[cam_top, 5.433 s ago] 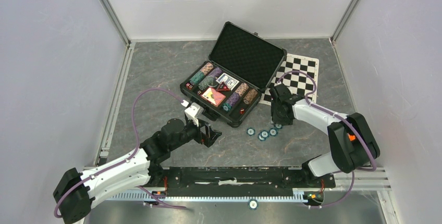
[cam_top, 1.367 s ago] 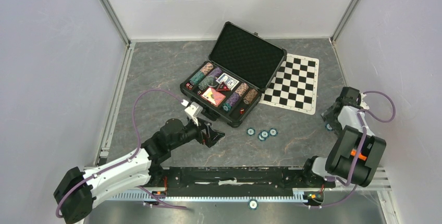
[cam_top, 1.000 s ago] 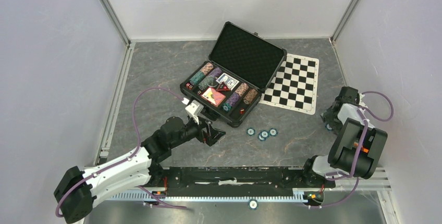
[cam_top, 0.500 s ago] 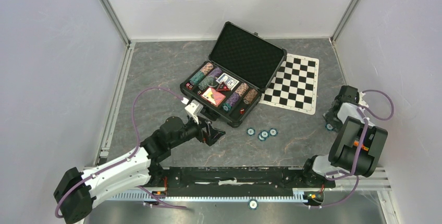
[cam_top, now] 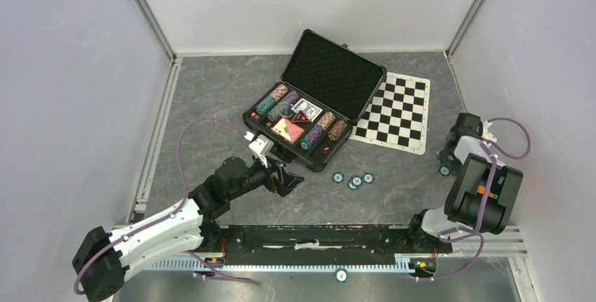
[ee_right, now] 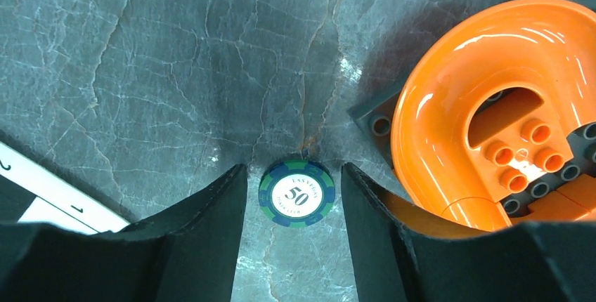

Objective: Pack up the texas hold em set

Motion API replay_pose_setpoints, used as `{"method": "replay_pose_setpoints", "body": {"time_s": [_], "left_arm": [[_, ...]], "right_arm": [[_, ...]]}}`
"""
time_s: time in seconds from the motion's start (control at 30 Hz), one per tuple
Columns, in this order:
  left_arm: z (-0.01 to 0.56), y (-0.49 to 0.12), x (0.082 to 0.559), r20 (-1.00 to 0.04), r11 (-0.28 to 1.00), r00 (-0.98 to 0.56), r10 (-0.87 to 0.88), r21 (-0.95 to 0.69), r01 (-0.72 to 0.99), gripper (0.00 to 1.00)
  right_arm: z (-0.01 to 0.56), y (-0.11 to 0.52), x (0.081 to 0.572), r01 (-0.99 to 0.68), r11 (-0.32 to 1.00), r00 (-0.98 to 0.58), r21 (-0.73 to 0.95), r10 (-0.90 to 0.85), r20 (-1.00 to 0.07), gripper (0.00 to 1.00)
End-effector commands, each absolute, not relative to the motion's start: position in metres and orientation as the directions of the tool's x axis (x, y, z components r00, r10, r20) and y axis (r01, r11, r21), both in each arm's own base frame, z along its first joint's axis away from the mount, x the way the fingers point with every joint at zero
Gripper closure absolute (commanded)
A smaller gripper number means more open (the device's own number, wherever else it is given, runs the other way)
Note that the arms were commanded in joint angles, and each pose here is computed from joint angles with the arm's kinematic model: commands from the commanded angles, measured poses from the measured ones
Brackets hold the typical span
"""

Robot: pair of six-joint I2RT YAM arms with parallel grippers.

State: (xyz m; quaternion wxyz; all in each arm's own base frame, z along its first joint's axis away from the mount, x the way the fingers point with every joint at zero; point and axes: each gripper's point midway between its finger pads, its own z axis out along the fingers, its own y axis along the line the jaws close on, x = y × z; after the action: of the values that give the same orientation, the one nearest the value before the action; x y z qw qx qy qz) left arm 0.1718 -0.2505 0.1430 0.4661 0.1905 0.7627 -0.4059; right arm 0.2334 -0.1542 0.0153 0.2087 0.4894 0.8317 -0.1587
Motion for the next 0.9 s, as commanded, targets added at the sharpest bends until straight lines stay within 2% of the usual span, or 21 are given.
{"method": "replay_pose_setpoints", "body": {"time_s": [0.0, 0.27, 0.53, 0.6, 0.67, 0.87], "left_arm": [[0.169, -0.254, 0.174, -0.898, 0.567, -0.424, -0.115, -0.410, 0.715, 0.00], [0.168, -0.251, 0.171, -0.899, 0.561, -0.422, -0.119, -0.412, 0.718, 0.00], [0.169, -0.253, 0.169, -0.899, 0.552, -0.422, -0.121, -0.414, 0.724, 0.00], [0.169, -0.253, 0.169, -0.898, 0.549, -0.422, -0.123, -0.415, 0.725, 0.00], [0.171, -0.252, 0.168, -0.900, 0.546, -0.418, -0.127, -0.415, 0.727, 0.00], [0.172, -0.251, 0.167, -0.901, 0.544, -0.414, -0.132, -0.415, 0.729, 0.00]], "right_arm": [[-0.010, -0.137, 0.215, 0.870, 0.487, -0.472, -0.078, 0.777, -0.417, 0.42], [-0.019, -0.122, 0.206, 0.868, 0.495, -0.474, -0.045, 0.797, -0.375, 0.42], [-0.006, -0.118, 0.202, 0.887, 0.463, -0.427, -0.006, 0.812, -0.397, 0.42], [-0.007, -0.116, 0.200, 0.886, 0.465, -0.430, -0.006, 0.814, -0.391, 0.43], [-0.009, -0.115, 0.198, 0.885, 0.465, -0.432, -0.008, 0.814, -0.388, 0.48], [-0.013, -0.118, 0.195, 0.881, 0.472, -0.447, -0.035, 0.805, -0.390, 0.49]]}}
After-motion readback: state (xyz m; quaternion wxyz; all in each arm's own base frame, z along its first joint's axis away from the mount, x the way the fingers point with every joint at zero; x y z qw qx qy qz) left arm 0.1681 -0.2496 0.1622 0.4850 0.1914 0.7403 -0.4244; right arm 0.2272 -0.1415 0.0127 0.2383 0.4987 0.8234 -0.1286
